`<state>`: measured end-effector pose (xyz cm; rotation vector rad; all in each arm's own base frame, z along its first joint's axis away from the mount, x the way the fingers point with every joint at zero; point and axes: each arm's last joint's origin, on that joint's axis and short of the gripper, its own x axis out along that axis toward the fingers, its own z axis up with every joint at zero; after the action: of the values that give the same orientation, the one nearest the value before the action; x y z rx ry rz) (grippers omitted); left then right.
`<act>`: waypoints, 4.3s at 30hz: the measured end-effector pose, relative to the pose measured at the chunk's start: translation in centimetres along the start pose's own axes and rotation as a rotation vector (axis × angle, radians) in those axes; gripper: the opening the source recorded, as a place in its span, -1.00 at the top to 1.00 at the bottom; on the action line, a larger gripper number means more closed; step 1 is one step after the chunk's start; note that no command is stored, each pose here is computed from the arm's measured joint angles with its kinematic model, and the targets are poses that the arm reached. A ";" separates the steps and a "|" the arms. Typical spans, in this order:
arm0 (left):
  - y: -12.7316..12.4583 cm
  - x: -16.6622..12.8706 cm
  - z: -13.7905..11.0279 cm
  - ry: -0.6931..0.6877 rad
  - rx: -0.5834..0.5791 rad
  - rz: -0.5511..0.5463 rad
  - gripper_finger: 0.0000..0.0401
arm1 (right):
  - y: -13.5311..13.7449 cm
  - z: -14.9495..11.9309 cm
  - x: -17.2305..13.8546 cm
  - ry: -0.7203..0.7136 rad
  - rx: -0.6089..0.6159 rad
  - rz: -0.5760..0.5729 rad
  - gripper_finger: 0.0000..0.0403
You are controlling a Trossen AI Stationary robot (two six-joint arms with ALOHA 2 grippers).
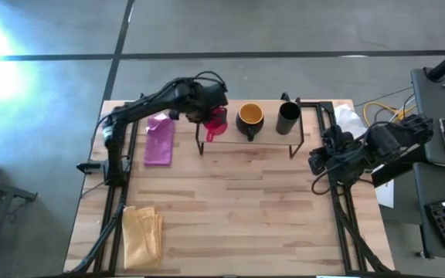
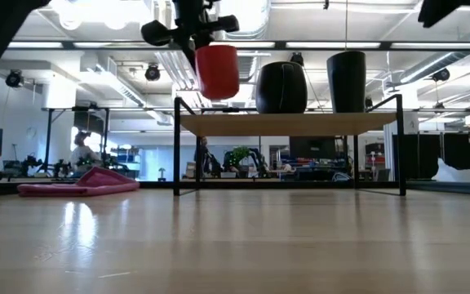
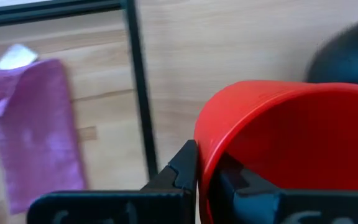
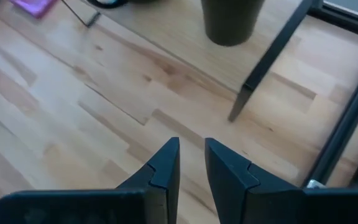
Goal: Stack small to large cups/mugs on shelf
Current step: Put the red mug on the shelf
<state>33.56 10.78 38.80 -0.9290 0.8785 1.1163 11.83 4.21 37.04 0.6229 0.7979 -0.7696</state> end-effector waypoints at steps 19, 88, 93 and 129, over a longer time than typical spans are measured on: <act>-0.5 2.7 2.0 0.055 -0.049 0.048 1.00 | -1.3 -1.2 1.4 0.017 -0.036 -0.037 0.66; 0.0 3.8 4.0 0.009 0.353 0.007 0.99 | -1.4 -1.9 2.4 0.050 -0.031 -0.071 0.66; -0.2 3.8 4.1 -0.005 0.434 -0.009 0.99 | -1.4 -1.9 2.4 0.051 -0.019 -0.070 0.66; 0.2 2.1 4.2 -0.061 0.420 -0.038 0.43 | -1.4 -2.0 2.4 0.074 -0.029 -0.064 0.66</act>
<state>34.27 15.39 38.32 -0.5589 0.9927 0.8769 11.08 4.01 33.75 0.6056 0.8990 -0.7953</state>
